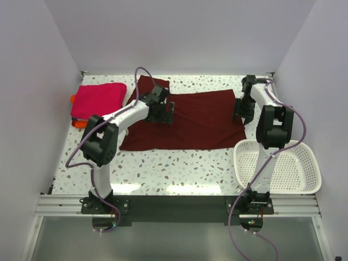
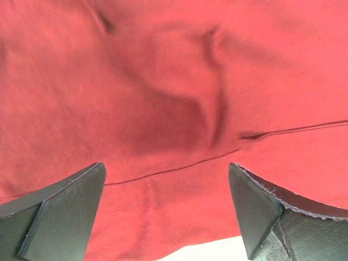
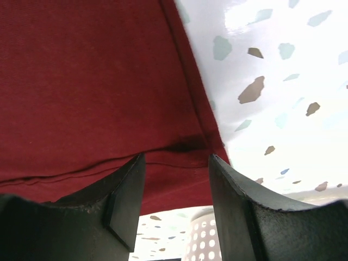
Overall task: Fold and stack the t-shirts
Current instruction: Fold the tshirt
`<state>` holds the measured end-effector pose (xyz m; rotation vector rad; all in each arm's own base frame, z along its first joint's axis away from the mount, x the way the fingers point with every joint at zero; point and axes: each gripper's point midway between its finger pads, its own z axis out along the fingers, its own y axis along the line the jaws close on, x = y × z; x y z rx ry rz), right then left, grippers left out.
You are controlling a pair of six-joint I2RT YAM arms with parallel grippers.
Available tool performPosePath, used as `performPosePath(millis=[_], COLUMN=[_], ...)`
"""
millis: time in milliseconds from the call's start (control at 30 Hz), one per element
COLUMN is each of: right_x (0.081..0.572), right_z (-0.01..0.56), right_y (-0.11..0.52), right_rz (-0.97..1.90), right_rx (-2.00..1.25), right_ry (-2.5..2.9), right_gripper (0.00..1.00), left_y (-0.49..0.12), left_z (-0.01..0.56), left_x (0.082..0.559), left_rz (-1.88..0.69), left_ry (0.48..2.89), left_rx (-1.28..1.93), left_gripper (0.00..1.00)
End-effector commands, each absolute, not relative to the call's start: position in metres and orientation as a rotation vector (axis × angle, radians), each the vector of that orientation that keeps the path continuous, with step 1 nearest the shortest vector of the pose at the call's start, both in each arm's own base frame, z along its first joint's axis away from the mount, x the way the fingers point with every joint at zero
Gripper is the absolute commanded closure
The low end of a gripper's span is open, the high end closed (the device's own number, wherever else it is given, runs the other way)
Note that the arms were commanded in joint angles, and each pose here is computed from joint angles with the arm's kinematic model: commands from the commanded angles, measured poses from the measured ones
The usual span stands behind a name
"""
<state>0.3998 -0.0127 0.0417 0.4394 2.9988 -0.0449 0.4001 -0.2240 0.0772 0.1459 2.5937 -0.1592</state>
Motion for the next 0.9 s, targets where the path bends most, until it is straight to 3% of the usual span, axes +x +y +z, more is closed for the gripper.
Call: performPosePath(millis=[0, 233, 467, 667, 867], right_x=[0.397, 0.394, 0.38, 0.378, 0.383], right_z=[0.052, 0.046, 0.043, 0.039, 0.039], right_y=[-0.023, -0.021, -0.028, -0.02, -0.007], right_rz=[-0.125, -0.107, -0.164, -0.053, 0.067], right_rx=[0.437, 0.424, 0.422, 0.468, 0.485], right_ry=[2.993, 3.008, 3.031, 3.027, 3.013], right_gripper=[0.47, 0.47, 0.48, 0.47, 0.59], left_y=[-0.217, -0.192, -0.173, -0.168, -0.169], left_z=[0.057, 0.006, -0.002, -0.007, -0.006], left_x=[0.395, 0.38, 0.376, 0.372, 0.374], left_rz=[-0.195, -0.124, -0.095, -0.091, -0.097], left_ry=[2.62, 2.734, 2.755, 2.767, 2.764], left_rx=[0.054, -0.002, -0.058, -0.069, -0.067], left_gripper=[0.0, 0.0, 0.0, 0.0, 0.0])
